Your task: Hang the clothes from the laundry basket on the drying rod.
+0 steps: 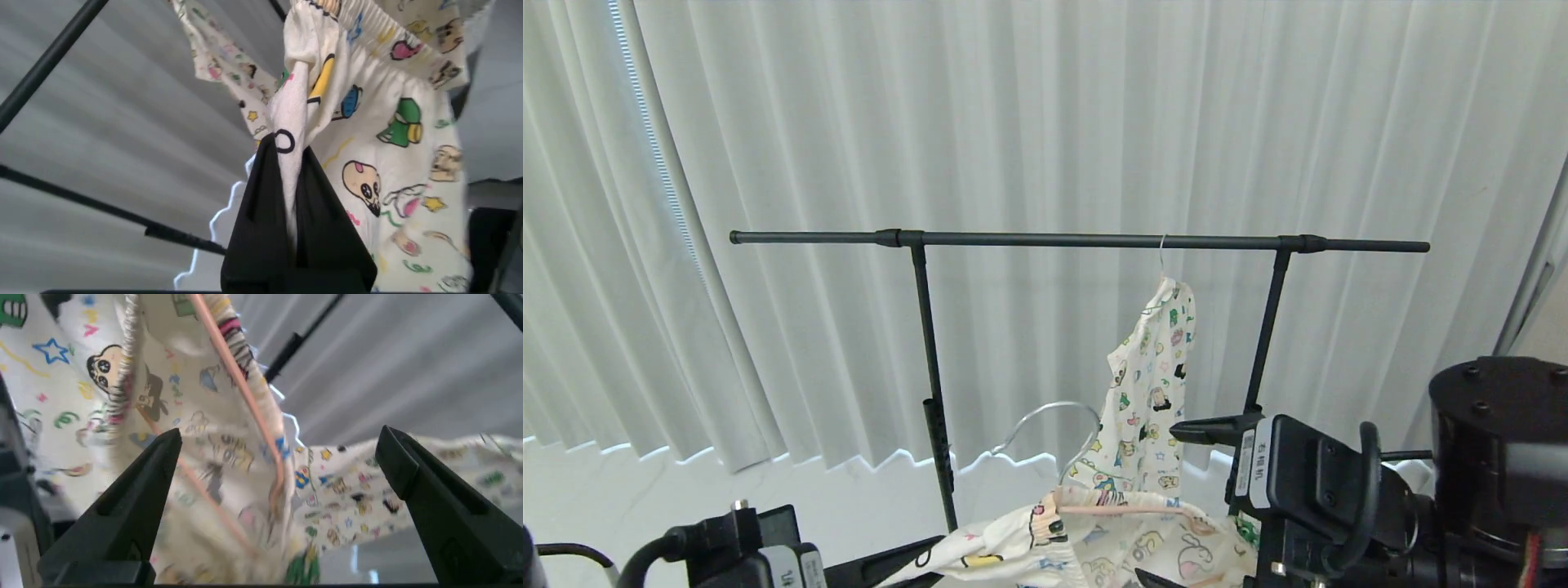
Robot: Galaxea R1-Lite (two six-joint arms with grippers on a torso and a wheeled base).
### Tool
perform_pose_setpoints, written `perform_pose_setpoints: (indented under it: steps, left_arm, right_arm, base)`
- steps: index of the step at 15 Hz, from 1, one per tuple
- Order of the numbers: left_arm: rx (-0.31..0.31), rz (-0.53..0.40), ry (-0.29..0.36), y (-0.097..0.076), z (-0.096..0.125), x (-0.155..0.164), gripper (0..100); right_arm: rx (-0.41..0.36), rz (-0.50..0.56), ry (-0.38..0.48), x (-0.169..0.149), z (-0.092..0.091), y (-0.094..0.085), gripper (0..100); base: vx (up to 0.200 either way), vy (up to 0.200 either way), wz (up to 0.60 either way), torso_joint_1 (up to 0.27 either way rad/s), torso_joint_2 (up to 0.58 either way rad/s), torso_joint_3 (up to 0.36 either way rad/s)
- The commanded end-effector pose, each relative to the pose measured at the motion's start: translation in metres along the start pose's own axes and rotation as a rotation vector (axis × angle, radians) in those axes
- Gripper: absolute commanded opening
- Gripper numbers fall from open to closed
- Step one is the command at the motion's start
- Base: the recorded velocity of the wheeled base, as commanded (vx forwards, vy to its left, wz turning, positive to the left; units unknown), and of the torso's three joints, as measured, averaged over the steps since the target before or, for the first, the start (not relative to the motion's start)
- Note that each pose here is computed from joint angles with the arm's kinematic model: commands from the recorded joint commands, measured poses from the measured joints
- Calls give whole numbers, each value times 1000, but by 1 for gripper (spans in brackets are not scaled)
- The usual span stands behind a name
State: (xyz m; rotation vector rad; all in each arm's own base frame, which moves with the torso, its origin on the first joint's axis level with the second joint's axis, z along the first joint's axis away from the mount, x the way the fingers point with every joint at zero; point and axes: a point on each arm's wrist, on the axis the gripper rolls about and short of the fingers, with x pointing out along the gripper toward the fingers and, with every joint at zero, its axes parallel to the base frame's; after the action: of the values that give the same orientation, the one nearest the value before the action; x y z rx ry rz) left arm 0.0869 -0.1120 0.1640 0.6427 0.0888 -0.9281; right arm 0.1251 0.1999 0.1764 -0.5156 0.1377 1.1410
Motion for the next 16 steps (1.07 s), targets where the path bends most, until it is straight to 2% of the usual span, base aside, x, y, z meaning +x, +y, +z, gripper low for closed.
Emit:
perform_pose_setpoints:
  steps: [1,5,8,9,11,16]
  left_arm:
    - [4,0,-31,-1,1,-7,0]
    - [35,-33,-35,-7,-2,-9,0]
    - [49,-47,-38,-8,-4,-9,0]
    - [73,-52,-40,-8,-4,-9,0]
    - [96,-72,-53,-9,-3,-9,0]
    - [96,-78,-53,-9,-4,-8,0]
  right_arm:
    - [-4,34,24,10,-5,2,100]
    - [-25,103,27,24,-3,12,100]
    - [-29,164,83,23,-9,17,100]
    - [-40,187,84,22,-9,18,100]
    - [-54,197,88,24,-9,18,100]
    - [-57,207,84,26,-8,20,100]
  base:
    - [0,0,0,0,0,0]
    - [0,0,0,0,0,0]
    - [0,0,0,0,0,0]
    - [0,0,0,0,0,0]
    - [0,0,0,0,0,0]
    - [0,0,0,0,0,0]
